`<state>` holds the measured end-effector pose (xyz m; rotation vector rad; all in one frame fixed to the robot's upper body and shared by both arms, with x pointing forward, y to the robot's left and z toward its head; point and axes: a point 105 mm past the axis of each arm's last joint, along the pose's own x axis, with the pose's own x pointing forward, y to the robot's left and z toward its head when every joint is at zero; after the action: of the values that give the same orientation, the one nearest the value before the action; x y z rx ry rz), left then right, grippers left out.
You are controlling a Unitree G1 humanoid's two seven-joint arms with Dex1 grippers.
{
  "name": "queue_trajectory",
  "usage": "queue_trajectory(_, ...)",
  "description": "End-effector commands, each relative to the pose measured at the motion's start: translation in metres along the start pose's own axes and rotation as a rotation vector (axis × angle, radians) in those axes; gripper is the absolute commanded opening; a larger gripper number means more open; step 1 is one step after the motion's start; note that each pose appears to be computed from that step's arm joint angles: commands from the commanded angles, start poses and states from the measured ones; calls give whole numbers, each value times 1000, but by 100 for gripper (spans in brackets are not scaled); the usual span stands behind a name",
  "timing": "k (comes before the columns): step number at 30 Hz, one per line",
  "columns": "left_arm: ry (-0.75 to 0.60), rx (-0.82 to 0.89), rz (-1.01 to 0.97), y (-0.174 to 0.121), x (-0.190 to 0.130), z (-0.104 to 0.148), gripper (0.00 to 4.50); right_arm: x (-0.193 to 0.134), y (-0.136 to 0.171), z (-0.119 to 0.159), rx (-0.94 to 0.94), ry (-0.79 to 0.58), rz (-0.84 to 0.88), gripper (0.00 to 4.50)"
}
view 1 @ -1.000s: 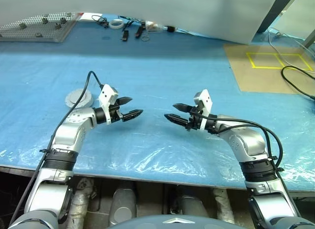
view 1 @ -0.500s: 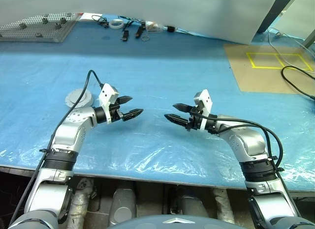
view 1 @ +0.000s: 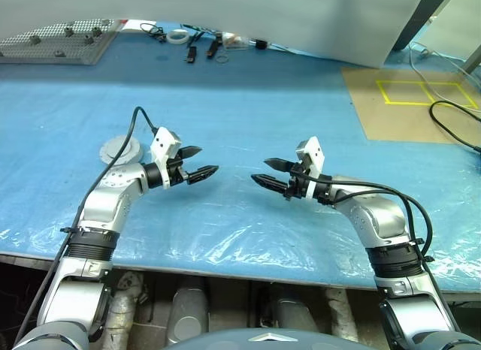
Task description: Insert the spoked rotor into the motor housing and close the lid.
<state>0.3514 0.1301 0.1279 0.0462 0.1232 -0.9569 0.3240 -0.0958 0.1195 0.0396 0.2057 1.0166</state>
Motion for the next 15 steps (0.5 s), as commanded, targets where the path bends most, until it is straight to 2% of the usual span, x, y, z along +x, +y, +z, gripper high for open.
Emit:
queue_trajectory(1, -52, 40, 10, 2, -4, 19, 441, 1, 5, 13, -31, -32, 27, 378)
queue_trajectory(15, -50, 39, 6, 2, -4, 18, 441, 1, 6, 12, -28, -32, 33, 378)
